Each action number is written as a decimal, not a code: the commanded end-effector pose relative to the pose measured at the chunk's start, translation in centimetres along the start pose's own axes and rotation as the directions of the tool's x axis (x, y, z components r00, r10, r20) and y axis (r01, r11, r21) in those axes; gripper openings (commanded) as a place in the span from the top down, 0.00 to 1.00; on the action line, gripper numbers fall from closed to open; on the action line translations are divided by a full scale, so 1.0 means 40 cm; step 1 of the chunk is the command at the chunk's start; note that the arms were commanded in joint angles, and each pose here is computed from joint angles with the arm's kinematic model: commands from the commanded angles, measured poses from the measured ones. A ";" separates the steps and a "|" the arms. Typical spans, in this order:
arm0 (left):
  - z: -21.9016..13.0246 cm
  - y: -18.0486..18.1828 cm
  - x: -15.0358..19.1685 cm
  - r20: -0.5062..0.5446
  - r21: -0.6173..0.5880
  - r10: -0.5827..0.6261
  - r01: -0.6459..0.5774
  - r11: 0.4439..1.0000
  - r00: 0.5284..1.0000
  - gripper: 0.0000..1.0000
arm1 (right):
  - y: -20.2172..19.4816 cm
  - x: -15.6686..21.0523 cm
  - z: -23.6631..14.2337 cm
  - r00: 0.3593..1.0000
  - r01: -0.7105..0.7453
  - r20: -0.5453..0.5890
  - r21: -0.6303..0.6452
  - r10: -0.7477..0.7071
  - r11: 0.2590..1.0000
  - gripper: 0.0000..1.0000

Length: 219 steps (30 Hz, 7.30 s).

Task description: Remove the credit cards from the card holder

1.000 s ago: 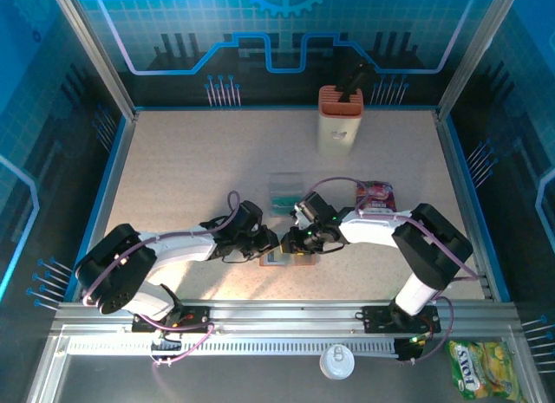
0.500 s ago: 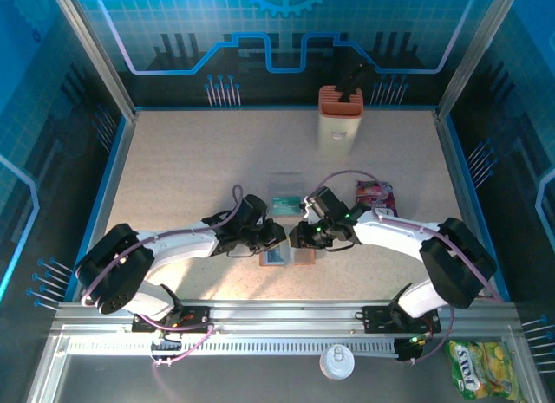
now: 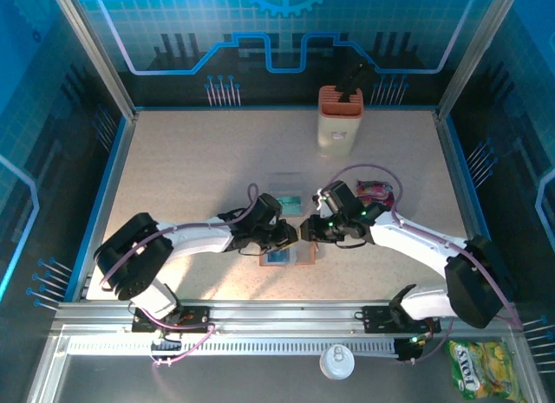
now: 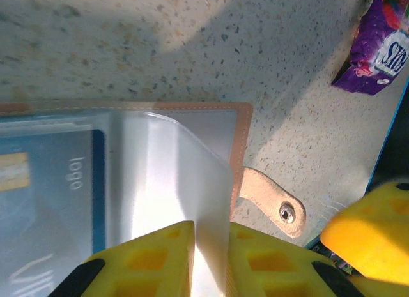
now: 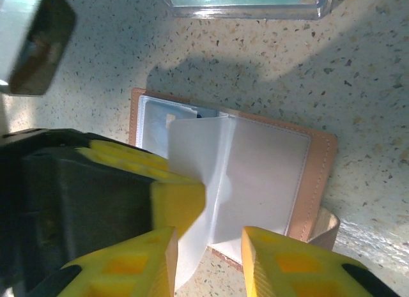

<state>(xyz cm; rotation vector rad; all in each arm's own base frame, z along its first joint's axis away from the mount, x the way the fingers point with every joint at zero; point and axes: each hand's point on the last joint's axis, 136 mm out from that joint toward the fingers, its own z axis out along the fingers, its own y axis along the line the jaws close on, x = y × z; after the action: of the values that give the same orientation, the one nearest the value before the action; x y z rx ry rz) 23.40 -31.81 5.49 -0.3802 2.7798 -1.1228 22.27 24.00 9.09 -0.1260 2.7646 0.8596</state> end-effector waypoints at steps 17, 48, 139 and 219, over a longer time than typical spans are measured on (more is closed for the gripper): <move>0.043 -0.084 0.008 -0.040 0.048 0.069 -0.067 0.997 0.997 0.60 | -0.018 0.009 -0.045 1.000 -0.021 0.022 -0.001 0.021 1.000 0.65; 0.033 -0.091 0.091 -0.117 0.081 0.043 -0.034 0.996 0.992 0.51 | -0.016 -0.010 -0.054 0.998 -0.035 0.061 -0.004 0.035 0.999 0.64; -0.109 0.211 0.016 0.041 -0.103 -0.116 0.120 0.987 0.992 0.86 | 0.002 0.191 0.159 0.954 0.006 -0.300 0.032 0.004 0.999 0.67; -0.081 0.197 -0.002 0.032 -0.170 -0.043 0.047 0.984 0.999 0.96 | 0.103 0.028 0.184 0.980 -0.053 -0.195 -0.123 0.029 0.991 0.67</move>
<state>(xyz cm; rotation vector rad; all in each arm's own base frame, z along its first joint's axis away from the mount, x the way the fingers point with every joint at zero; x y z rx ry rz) 21.51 -24.31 2.68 -0.5037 2.8450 -0.9183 21.48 30.96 4.84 -0.2055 2.9115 1.0222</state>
